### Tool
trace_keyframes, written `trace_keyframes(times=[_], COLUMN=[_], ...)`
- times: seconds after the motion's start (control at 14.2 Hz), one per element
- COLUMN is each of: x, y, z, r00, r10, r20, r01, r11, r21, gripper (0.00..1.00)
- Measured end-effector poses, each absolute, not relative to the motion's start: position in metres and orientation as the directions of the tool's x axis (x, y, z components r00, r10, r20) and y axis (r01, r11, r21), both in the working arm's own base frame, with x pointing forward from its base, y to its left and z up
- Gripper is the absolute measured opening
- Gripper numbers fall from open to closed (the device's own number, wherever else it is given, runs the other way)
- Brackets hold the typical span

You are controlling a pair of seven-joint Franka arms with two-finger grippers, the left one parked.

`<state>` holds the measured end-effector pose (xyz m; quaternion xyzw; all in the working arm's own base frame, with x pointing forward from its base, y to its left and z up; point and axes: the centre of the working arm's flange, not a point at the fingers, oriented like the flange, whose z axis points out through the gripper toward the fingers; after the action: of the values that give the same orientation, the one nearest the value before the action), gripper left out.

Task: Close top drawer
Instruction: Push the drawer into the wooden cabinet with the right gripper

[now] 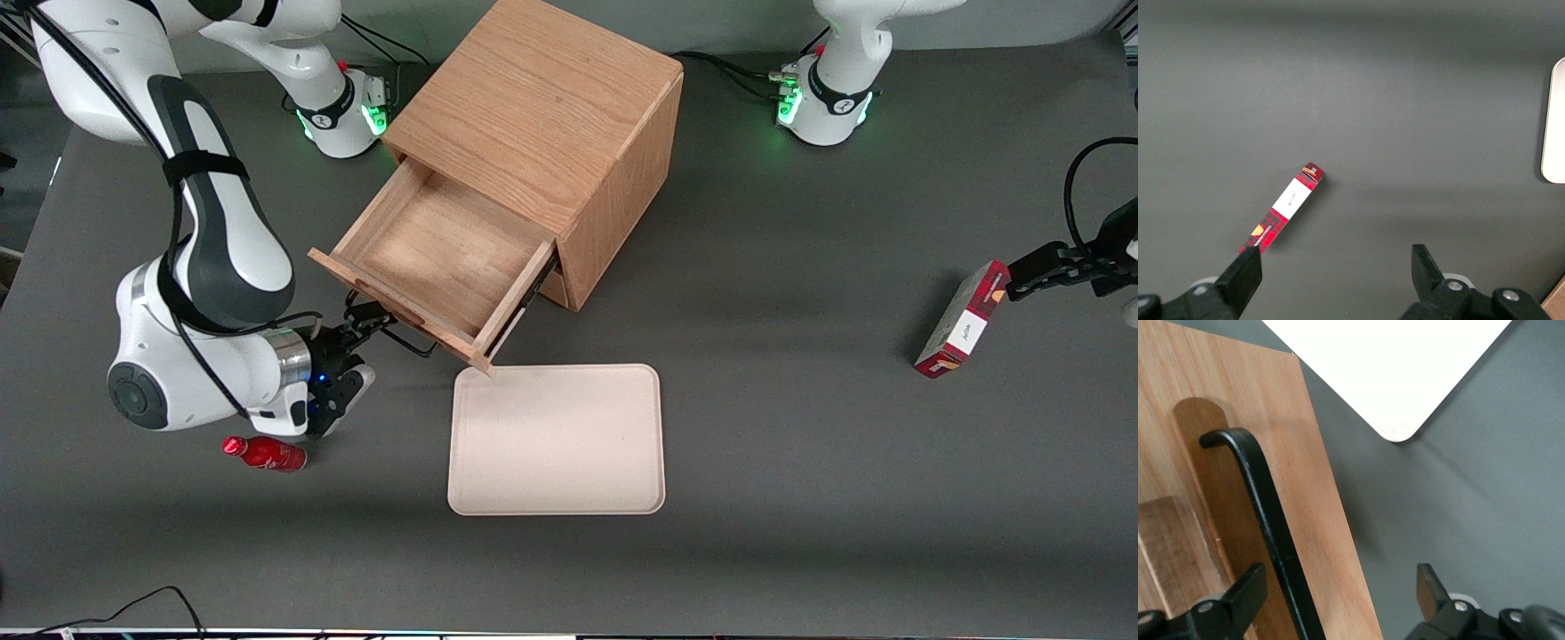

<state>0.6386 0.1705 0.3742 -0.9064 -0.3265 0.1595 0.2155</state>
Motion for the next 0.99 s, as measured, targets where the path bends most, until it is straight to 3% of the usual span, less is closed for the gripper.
trace_keyframes(times=[0.99], x=[0.558], y=[0.196], z=[0.378], r00=[0.808], r10=[0.57], r20=[-0.151], r01=[0.418], r11=[-0.734], r21=[-0.535], gripper=[1.0])
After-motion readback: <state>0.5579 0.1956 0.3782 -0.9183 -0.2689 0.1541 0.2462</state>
